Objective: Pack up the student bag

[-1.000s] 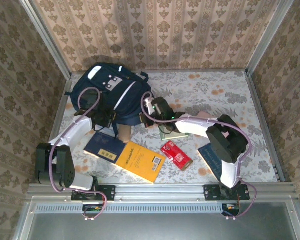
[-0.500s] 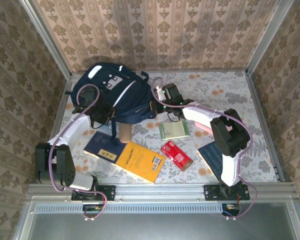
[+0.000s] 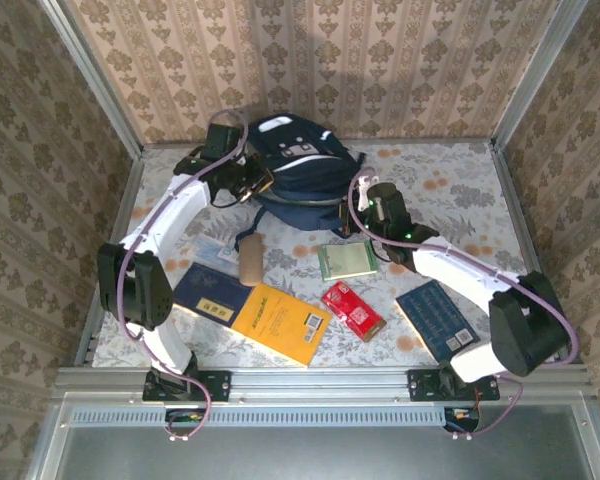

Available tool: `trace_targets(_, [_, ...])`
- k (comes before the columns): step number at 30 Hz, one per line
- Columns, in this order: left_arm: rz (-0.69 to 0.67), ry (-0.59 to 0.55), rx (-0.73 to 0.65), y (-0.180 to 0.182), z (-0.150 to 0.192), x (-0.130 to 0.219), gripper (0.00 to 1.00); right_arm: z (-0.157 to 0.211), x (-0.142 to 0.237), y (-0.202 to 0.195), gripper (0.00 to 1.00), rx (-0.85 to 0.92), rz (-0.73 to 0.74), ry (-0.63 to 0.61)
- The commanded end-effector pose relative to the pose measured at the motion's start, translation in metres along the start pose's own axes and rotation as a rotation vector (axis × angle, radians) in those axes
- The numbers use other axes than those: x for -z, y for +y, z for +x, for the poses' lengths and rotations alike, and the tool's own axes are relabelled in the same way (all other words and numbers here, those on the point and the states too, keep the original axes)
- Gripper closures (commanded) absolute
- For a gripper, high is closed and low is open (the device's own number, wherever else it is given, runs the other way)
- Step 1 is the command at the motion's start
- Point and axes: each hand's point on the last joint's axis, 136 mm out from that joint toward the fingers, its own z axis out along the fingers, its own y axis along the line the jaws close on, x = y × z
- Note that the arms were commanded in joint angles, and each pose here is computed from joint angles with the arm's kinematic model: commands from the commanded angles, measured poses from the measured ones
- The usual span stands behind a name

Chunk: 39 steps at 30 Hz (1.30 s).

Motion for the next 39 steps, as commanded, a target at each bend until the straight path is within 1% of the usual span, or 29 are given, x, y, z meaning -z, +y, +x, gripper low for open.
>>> trace_targets(1, [0.05,-0.057,-0.06,-0.009,-0.019,0.009,0.87,0.002,0.004,0.026,1.0,-0.008,-0.074,-0.024])
trace_targets(4, [0.033,-0.051,0.021,0.012,-0.017,0.014,0.74,0.008,-0.002,0.047,1.0,-0.039,-0.126,-0.003])
trace_targets(8, [-0.029,-0.044,0.143,0.049,0.0,0.028,0.54,0.018,-0.014,0.091,1.0,-0.08,-0.213,0.003])
trace_targets(11, [-0.083,-0.051,0.249,0.077,0.016,0.042,0.45,0.024,-0.025,0.119,1.0,-0.127,-0.284,0.003])
trace_targets(14, [-0.088,-0.064,0.331,0.089,0.028,0.059,0.4,0.03,-0.038,0.139,1.0,-0.138,-0.328,0.029])
trace_targets(18, [-0.075,-0.067,0.403,0.088,0.04,0.069,0.39,0.033,-0.047,0.162,1.0,-0.138,-0.382,0.046])
trace_targets(21, [-0.123,-0.027,0.447,0.092,0.054,0.066,0.4,0.035,-0.05,0.172,1.0,-0.12,-0.399,0.051])
trace_targets(25, [-0.195,0.059,0.489,0.103,0.072,0.045,0.47,0.041,-0.052,0.172,1.0,-0.104,-0.396,0.062])
trace_targets(28, [-0.199,0.108,0.513,0.102,0.08,0.024,0.5,0.046,-0.053,0.171,1.0,-0.09,-0.395,0.077])
trace_targets(34, [-0.206,0.15,0.502,0.093,0.081,-0.004,0.53,0.052,-0.054,0.166,1.0,-0.085,-0.379,0.076])
trace_targets(37, [-0.203,0.16,0.512,0.092,0.08,-0.016,0.58,0.054,-0.056,0.167,1.0,-0.084,-0.382,0.082])
trace_targets(38, [-0.199,0.158,0.51,0.092,0.079,-0.019,0.6,0.056,-0.056,0.167,1.0,-0.082,-0.383,0.086])
trace_targets(39, [-0.202,0.157,0.511,0.093,0.078,-0.021,0.65,0.057,-0.057,0.167,1.0,-0.081,-0.382,0.087])
